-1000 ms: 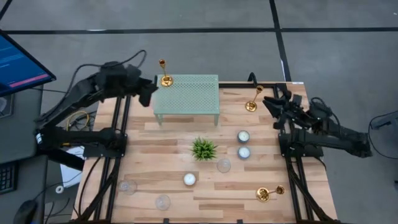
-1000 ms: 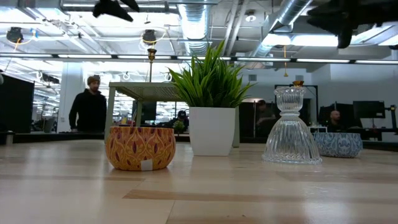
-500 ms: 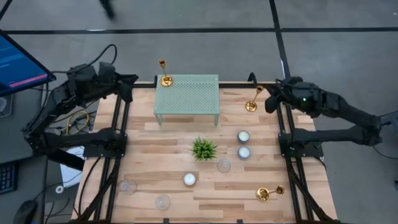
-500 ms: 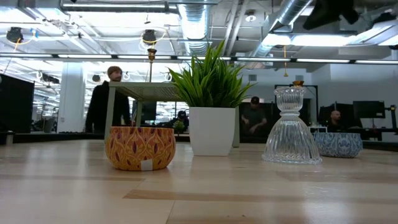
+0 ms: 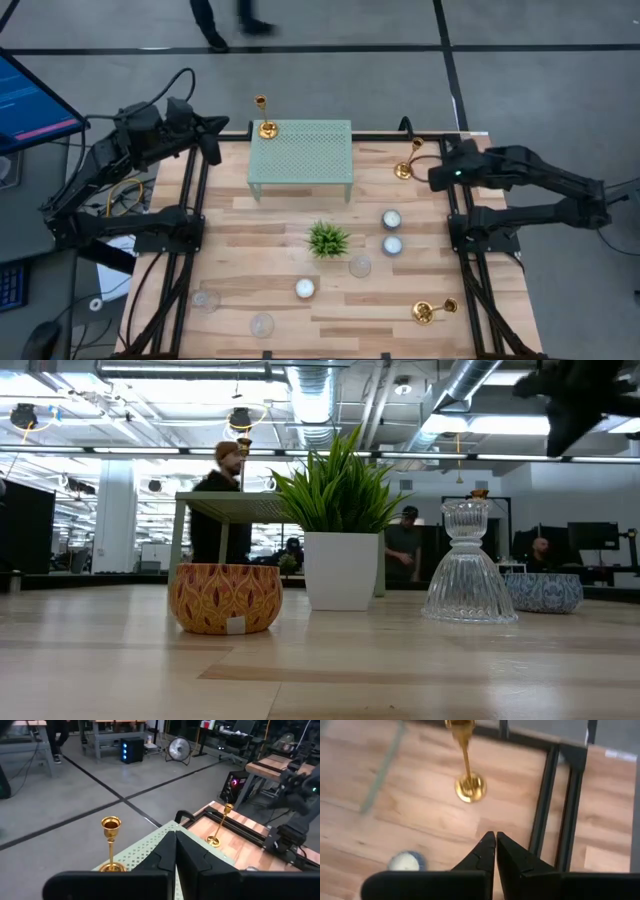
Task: Pick & Place candle stick holders
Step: Put the top gold candle holder on the shelf aligned with the other gold candle holder
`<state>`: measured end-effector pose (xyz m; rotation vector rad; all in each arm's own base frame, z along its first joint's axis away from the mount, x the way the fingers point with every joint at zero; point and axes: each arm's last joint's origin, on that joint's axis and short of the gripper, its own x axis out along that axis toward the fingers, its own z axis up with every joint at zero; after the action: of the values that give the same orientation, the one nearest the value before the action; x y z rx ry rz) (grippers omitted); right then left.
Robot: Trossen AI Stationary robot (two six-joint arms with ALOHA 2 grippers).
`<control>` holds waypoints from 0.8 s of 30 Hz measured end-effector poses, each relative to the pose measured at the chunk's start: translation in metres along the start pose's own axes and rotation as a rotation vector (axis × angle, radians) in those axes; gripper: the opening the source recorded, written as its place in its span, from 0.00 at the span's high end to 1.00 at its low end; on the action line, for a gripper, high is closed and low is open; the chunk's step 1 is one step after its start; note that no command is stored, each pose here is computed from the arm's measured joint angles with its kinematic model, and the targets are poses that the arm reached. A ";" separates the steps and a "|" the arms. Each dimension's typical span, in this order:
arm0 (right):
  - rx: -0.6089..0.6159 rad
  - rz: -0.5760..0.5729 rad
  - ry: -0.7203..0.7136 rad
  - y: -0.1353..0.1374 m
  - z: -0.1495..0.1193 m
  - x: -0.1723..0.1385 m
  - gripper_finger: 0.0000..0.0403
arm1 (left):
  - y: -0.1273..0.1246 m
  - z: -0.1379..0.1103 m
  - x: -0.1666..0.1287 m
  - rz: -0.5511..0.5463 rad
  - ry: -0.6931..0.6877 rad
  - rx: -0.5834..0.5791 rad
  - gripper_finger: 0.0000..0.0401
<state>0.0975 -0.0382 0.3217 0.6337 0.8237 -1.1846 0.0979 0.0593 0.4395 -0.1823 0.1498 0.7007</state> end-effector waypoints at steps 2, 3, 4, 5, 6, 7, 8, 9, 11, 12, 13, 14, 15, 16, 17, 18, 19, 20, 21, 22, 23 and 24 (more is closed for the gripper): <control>0.000 -0.017 0.028 0.003 -0.005 0.010 0.99 | 0.000 0.000 -0.001 0.000 -0.006 -0.001 0.98; -0.005 -0.024 0.034 0.005 -0.007 0.015 0.99 | 0.000 0.000 -0.002 -0.001 -0.008 -0.002 0.98; -0.017 -0.027 0.040 0.007 -0.009 0.019 0.98 | 0.000 0.001 -0.003 -0.005 -0.011 -0.003 0.98; -0.036 -0.030 0.047 0.009 -0.012 0.024 0.96 | 0.000 0.001 -0.004 -0.013 -0.014 -0.004 0.98; -0.048 -0.026 0.051 0.011 -0.013 0.029 0.94 | 0.000 0.001 -0.004 -0.016 -0.015 -0.005 0.98; -0.060 -0.016 0.054 0.013 -0.015 0.033 0.91 | 0.000 0.001 -0.005 -0.019 -0.016 -0.006 0.98; -0.074 -0.009 0.059 0.015 -0.017 0.038 0.88 | 0.001 0.001 -0.006 -0.020 -0.020 -0.007 0.98; -0.086 -0.003 0.061 0.017 -0.019 0.042 0.84 | 0.001 0.001 -0.007 -0.020 -0.024 -0.008 0.98; -0.103 0.013 0.068 0.019 -0.023 0.050 0.74 | 0.001 0.001 -0.009 -0.021 -0.029 -0.009 0.98; -0.108 0.016 0.068 0.020 -0.026 0.055 0.69 | 0.001 0.001 -0.011 -0.022 -0.035 -0.010 0.98; -0.116 0.019 0.064 0.021 -0.029 0.061 0.64 | 0.002 0.002 -0.013 -0.023 -0.039 -0.011 0.98; -0.123 0.029 0.054 0.023 -0.031 0.066 0.58 | 0.002 0.002 -0.013 -0.023 -0.042 -0.012 0.98; -0.129 0.044 0.042 0.026 -0.033 0.072 0.53 | 0.002 0.002 -0.015 -0.024 -0.047 -0.013 0.98; -0.132 0.057 0.028 0.028 -0.036 0.078 0.47 | 0.002 0.002 -0.016 -0.025 -0.051 -0.014 0.98; -0.132 0.063 0.008 0.029 -0.038 0.085 0.43 | 0.003 0.002 -0.017 -0.025 -0.055 -0.014 0.98; -0.133 0.061 -0.014 0.030 -0.041 0.091 0.39 | 0.003 0.002 -0.018 -0.026 -0.057 -0.015 0.98; -0.130 0.055 -0.036 0.030 -0.043 0.097 0.36 | 0.003 0.002 -0.018 -0.026 -0.057 -0.015 0.98; -0.126 0.044 -0.057 0.030 -0.045 0.102 0.34 | 0.003 0.002 -0.019 -0.027 -0.060 -0.015 0.98; -0.124 0.022 -0.075 0.029 -0.048 0.108 0.32 | 0.003 0.002 -0.020 -0.027 -0.062 -0.016 0.98; -0.120 0.006 -0.093 0.028 -0.051 0.112 0.32 | 0.003 0.002 -0.020 -0.027 -0.062 -0.016 0.98; -0.119 -0.003 -0.113 0.027 -0.052 0.116 0.31 | 0.003 0.002 -0.020 -0.027 -0.062 -0.016 0.98; -0.122 -0.006 -0.131 0.027 -0.053 0.119 0.31 | 0.003 0.002 -0.020 -0.027 -0.062 -0.016 0.98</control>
<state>0.1310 -0.0526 0.1933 0.4492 0.7802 -1.1593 0.0813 0.0498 0.4452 -0.1770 0.0825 0.6801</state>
